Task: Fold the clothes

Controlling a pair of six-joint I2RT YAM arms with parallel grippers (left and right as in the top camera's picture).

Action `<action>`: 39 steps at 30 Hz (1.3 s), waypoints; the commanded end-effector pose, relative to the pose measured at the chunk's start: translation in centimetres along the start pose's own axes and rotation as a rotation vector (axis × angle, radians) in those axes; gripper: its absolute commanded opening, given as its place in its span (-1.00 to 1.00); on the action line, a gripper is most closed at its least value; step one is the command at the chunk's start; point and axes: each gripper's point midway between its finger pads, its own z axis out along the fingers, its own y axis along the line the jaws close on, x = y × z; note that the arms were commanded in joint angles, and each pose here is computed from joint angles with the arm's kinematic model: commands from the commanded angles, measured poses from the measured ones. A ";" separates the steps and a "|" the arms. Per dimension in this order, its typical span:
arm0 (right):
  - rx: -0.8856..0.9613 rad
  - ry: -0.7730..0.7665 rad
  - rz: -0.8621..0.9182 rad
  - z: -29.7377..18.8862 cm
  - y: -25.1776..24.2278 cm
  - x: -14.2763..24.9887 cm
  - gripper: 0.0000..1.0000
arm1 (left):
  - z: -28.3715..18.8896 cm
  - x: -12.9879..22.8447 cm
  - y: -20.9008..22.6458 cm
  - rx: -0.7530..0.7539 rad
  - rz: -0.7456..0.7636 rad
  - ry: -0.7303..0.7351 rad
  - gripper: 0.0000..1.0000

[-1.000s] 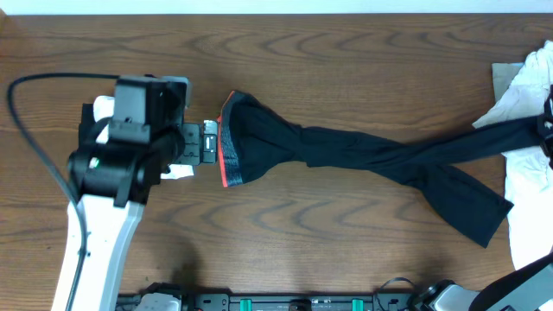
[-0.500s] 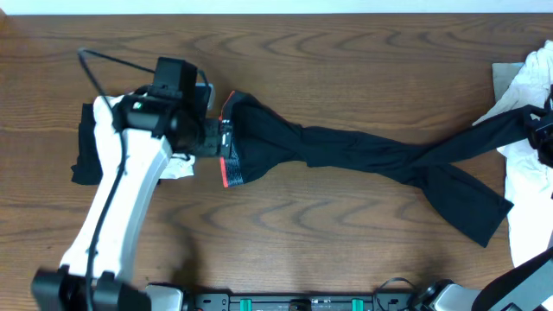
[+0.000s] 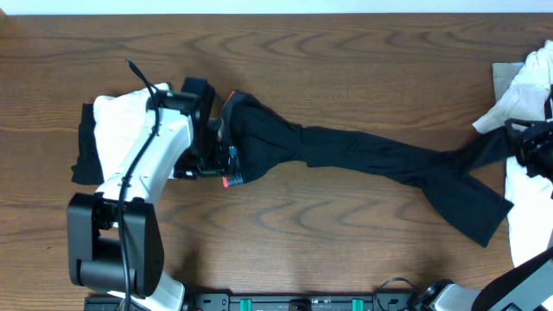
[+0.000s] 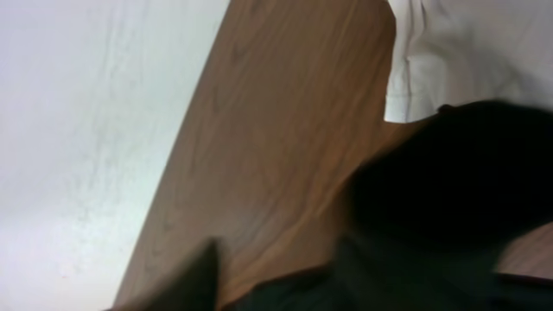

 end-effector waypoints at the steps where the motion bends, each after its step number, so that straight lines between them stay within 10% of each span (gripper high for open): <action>1: 0.013 0.015 -0.030 0.1 0.0 0.3 0.10 | 1.9 0.7 -1.1 0.077 -0.024 0.025 0.67; 10: 0.072 0.079 -0.026 0.0 -1.4 2.1 0.11 | 5.3 -0.3 -1.5 0.135 -0.043 -0.058 0.53; 23: 0.129 0.144 -0.034 -0.4 -2.7 3.9 0.00 | 5.3 -1.6 -3.4 0.149 0.028 -0.128 -0.87; 39: 0.363 0.316 -0.100 -1.2 -6.0 8.8 -0.16 | -22.0 -4.8 -2.2 0.043 0.013 -0.774 -0.88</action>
